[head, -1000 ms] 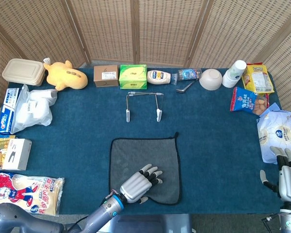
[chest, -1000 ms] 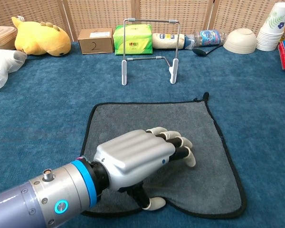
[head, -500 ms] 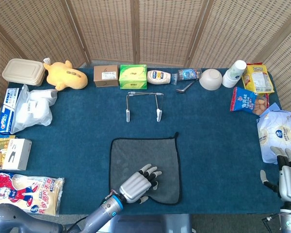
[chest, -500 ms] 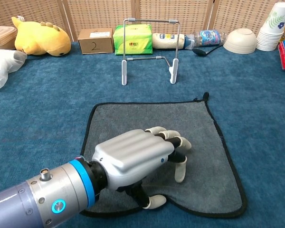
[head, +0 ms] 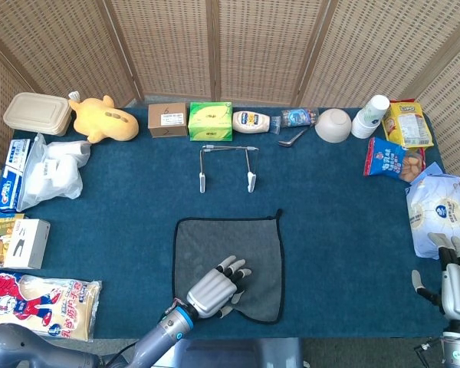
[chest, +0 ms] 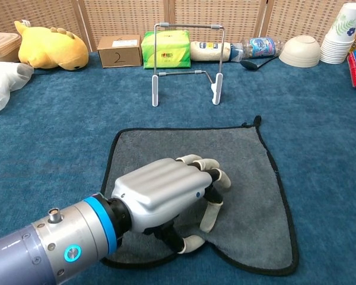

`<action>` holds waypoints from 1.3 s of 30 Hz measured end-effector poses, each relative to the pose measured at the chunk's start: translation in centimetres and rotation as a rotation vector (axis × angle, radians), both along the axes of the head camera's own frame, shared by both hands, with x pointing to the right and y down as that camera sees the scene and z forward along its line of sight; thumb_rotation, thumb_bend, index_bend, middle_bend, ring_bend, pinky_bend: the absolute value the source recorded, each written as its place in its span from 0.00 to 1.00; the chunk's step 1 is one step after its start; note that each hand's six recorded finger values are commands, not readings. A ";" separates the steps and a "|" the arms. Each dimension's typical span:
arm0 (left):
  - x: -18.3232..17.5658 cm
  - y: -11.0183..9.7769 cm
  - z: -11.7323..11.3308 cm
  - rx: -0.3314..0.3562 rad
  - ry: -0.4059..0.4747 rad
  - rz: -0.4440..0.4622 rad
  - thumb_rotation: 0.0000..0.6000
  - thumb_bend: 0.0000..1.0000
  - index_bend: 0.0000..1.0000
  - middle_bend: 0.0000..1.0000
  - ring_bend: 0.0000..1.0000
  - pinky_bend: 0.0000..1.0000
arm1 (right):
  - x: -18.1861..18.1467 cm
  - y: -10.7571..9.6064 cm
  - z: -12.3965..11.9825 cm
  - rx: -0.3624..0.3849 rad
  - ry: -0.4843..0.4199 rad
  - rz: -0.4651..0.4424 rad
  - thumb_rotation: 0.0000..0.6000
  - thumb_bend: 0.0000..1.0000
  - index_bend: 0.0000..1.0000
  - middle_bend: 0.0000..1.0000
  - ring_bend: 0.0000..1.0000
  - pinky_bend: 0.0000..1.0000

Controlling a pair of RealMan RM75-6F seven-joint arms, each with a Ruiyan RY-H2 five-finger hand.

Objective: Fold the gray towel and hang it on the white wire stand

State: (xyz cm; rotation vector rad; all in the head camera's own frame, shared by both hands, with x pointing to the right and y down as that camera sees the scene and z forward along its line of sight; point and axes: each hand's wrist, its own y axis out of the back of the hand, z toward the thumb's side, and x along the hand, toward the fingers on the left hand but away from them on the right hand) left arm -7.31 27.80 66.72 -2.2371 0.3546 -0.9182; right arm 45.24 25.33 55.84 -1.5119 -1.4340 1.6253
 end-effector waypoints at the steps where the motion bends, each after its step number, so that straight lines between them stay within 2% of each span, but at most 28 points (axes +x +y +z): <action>1: 0.0 -0.1 -0.1 -0.006 0.003 -0.006 1.00 0.46 0.60 0.19 0.00 0.00 | 0.0 0.0 0.0 0.000 0.000 -0.001 1.00 0.37 0.14 0.15 0.03 0.00; 6: -0.3 -1.0 -0.4 -0.035 0.014 -0.034 1.00 0.46 0.60 0.19 0.00 0.00 | 0.0 0.0 0.0 0.001 -0.001 0.000 1.00 0.37 0.14 0.15 0.03 0.00; 19: -0.5 -3.7 -0.9 -0.053 0.022 -0.086 1.00 0.45 0.59 0.18 0.00 0.00 | 0.1 -0.2 0.3 -0.004 -0.006 -0.001 1.00 0.37 0.14 0.15 0.03 0.00; 29: -0.2 -8.1 -0.5 -0.007 0.002 -0.128 1.00 0.45 0.59 0.18 0.00 0.00 | 0.4 0.0 0.4 -0.008 -0.004 0.008 1.00 0.37 0.14 0.15 0.03 0.00; 39: -0.4 -10.6 0.6 0.051 -0.050 -0.137 1.00 0.45 0.59 0.17 0.00 0.00 | 0.3 -0.1 0.8 -0.009 -0.013 0.004 1.00 0.37 0.14 0.15 0.03 0.00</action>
